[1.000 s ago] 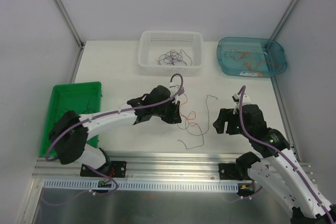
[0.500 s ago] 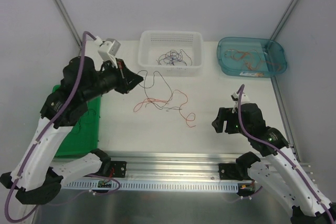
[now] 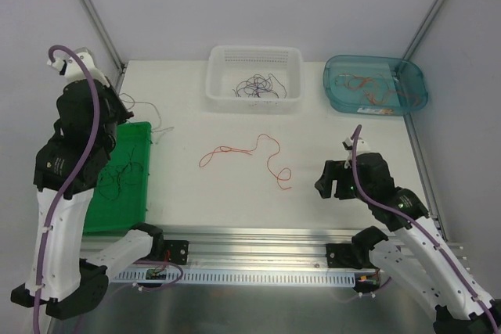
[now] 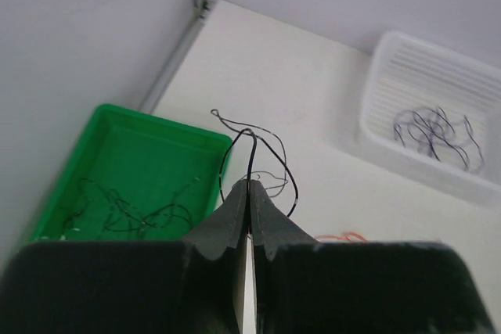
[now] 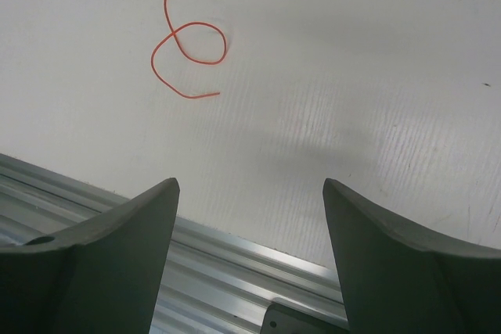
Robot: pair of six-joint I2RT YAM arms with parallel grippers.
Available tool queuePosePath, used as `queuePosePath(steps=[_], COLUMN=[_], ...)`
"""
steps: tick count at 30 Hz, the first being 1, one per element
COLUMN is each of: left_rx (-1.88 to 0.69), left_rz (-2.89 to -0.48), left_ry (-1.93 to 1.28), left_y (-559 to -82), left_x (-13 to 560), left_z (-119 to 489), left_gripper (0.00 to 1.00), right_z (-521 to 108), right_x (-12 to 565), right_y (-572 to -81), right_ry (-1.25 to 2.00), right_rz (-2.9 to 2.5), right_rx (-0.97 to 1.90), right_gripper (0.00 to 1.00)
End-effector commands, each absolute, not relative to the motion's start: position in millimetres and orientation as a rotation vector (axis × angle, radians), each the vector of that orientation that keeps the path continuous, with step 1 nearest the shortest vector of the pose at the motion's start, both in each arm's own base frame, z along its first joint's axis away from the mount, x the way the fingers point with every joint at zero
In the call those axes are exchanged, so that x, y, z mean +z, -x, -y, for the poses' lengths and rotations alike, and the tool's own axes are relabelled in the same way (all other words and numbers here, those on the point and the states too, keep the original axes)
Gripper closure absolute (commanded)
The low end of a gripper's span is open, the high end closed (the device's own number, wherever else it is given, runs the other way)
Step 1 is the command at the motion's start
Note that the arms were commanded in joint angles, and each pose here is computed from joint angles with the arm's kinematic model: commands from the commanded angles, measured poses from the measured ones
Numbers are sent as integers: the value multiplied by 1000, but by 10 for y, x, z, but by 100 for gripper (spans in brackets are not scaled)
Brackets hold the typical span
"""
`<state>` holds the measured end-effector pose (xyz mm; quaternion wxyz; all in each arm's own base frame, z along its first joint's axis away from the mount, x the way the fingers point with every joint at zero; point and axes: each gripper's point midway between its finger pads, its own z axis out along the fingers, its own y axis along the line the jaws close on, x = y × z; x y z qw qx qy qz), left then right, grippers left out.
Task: Untangle the cables
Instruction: Place the cable in the bin.
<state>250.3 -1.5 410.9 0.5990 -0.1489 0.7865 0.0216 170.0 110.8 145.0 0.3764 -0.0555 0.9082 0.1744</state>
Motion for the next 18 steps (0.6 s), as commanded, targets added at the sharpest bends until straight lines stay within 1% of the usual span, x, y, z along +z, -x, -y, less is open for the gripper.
queuePosePath(steps=[1,3,4,7,9,10,12,13,14,15,16,18], left_rx=[286,319,370,573,661,651,691,669,677,661,655,605], left_rz=[-1678,-1665,-1647,-1675,-1725,-1775,-1802,-1800,-1859,-1869,-1914,-1972], left_ry=[456,450,444,475,521,517,613,633,638,654,713,744], left_y=[-2243,-2249,-2202,-2212,-2233,-2302,-2226,-2264,-2301,-2288,-2279,-2283], left_x=[4564,4671,4766,4717,4508,4305,4080,3995,3703,3600,3318,3033], left_z=[-544,-592,-665,-903,-1072,-1084,-1312,-1333,-1356,-1358,-1407,-1388], left_gripper=[100,100,100,100,100,100,100,100,100,100,100,99], right_z=[-1208,-1212,-1216,-1265,-1296,-1314,-1334,-1345,-1345,-1346,-1347,-1355], right_x=[1624,1629,1632,1634,1628,1620,1621,1625,1622,1613,1613,1594], right_y=[-1751,-1761,-1770,-1775,-1786,-1785,-1782,-1781,-1781,-1778,-1781,-1783], right_ry=[159,164,165,177,181,187,198,201,209,212,213,224], right_rz=[-2283,-2282,-2282,-2282,-2280,-2286,-2289,-2290,-2292,-2297,-2298,-2308], right_rx=[506,503,503,529,546,554,561,569,566,565,564,561], right_gripper=[22,22,22,22,22,22,22,22,22,22,22,22])
